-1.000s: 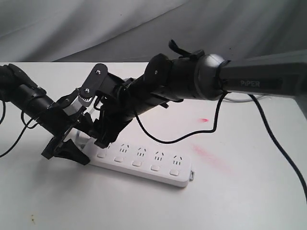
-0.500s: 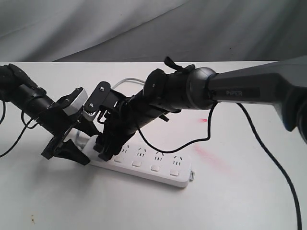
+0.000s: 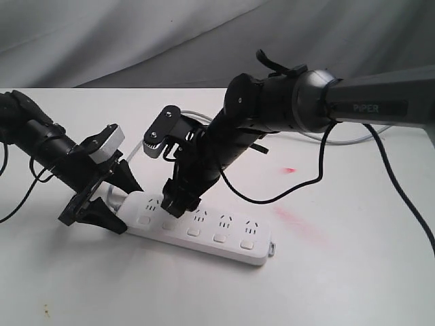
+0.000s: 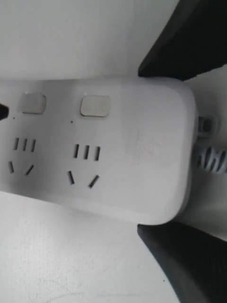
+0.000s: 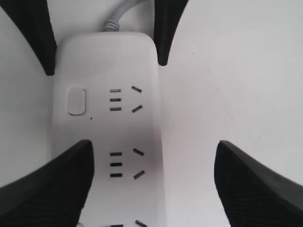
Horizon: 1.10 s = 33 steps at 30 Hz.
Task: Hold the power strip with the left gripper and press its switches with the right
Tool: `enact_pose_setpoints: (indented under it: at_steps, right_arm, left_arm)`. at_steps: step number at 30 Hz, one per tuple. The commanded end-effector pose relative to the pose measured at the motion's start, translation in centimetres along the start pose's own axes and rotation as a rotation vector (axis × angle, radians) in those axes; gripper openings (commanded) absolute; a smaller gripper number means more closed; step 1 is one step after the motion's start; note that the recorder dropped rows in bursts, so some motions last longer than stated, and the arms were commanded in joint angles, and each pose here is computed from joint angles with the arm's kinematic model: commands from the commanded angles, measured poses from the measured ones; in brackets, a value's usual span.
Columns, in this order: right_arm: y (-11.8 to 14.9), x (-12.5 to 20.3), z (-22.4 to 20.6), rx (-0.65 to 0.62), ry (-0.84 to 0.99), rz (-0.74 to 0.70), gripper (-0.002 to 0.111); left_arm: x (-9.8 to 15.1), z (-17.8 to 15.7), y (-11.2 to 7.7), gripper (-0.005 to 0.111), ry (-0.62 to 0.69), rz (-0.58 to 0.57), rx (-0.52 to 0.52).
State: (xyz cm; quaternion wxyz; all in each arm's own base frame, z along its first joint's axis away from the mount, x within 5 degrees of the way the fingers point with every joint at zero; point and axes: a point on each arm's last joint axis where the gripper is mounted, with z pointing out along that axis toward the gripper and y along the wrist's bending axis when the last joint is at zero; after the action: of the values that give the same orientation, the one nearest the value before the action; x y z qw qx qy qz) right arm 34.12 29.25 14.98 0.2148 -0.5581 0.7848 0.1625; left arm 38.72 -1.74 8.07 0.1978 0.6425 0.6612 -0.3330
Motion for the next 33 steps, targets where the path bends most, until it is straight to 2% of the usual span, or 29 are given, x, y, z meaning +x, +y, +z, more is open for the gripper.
enact_pose_setpoints:
  at_steps: [1,13,22,25,33]
  right_arm:
    - [0.2,0.1,-0.3,-0.021,0.012,0.008,0.065]
    - [0.4,-0.4,-0.6,-0.011,-0.014,0.005,0.065]
    - [0.9,0.8,0.2,-0.012,0.009,0.018,0.065]
    - [0.7,0.3,0.2,0.008,-0.038,0.044,0.065]
    - [1.3,0.1,0.5,0.012,-0.024,-0.03,0.065]
  left_arm:
    - [1.0,0.8,-0.4,0.045,0.068,-0.01,0.039]
    - [1.0,0.8,-0.4,0.045,0.068,-0.01,0.039]
    - [1.0,0.8,-0.4,0.045,0.068,-0.01,0.039]
    - [1.0,0.8,-0.4,0.045,0.068,-0.01,0.039]
    - [1.0,0.8,-0.4,0.045,0.068,-0.01,0.039]
